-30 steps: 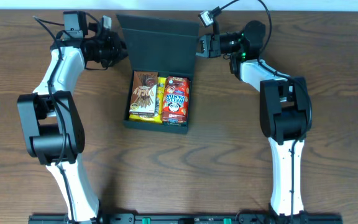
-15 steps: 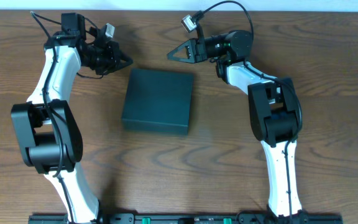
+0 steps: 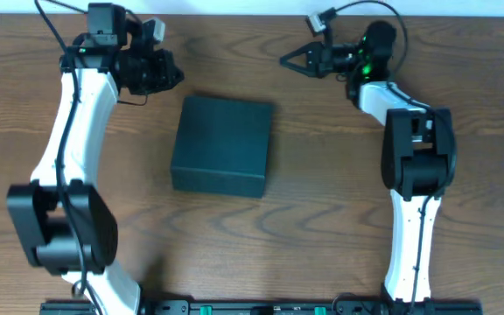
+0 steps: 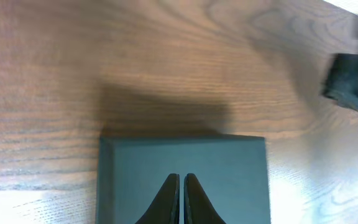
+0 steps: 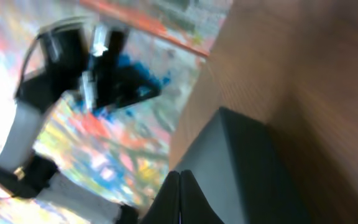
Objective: Pack container
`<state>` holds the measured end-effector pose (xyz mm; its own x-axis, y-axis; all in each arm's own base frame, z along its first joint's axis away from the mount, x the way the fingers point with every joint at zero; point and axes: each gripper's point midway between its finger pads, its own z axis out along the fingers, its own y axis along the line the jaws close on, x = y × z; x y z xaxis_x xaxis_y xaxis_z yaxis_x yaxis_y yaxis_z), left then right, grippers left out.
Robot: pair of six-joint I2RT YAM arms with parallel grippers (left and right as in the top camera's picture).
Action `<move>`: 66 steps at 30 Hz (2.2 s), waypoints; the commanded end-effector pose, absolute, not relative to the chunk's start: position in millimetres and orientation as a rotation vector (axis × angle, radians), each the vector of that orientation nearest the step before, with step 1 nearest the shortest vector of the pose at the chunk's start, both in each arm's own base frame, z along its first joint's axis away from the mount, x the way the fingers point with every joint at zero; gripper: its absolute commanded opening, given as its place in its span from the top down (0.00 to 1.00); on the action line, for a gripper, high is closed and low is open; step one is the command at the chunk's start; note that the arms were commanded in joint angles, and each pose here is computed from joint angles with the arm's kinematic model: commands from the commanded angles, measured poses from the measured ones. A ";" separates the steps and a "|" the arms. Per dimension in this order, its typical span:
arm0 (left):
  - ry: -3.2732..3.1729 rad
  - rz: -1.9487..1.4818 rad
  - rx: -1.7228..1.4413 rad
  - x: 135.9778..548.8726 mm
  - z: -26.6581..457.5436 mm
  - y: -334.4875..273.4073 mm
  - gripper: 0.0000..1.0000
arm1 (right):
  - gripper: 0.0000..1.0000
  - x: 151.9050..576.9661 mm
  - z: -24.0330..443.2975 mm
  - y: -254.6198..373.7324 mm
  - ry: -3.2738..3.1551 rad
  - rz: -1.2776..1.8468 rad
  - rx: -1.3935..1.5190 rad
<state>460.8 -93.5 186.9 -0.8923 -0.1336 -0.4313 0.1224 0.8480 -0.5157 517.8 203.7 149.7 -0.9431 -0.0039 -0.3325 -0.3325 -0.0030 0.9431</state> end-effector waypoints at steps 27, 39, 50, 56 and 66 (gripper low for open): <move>2.889 -0.513 0.133 383.6 145.5 -149.7 0.94 | 0.98 569.2 188.1 119.9 2.153 0.923 -0.262; 2.916 -0.832 0.402 342.4 110.7 -177.7 0.94 | 0.98 427.4 277.8 115.1 2.407 0.912 -0.217; 2.971 -0.851 0.432 319.5 77.9 -173.6 0.94 | 0.98 335.8 211.1 166.1 2.737 0.760 -0.411; 2.978 -0.842 0.406 318.0 68.6 -172.1 0.94 | 0.98 305.9 138.5 200.6 2.839 0.809 -0.427; 2.961 -0.838 0.385 323.7 69.0 -173.2 0.94 | 0.98 270.4 66.0 242.4 2.847 0.586 -0.488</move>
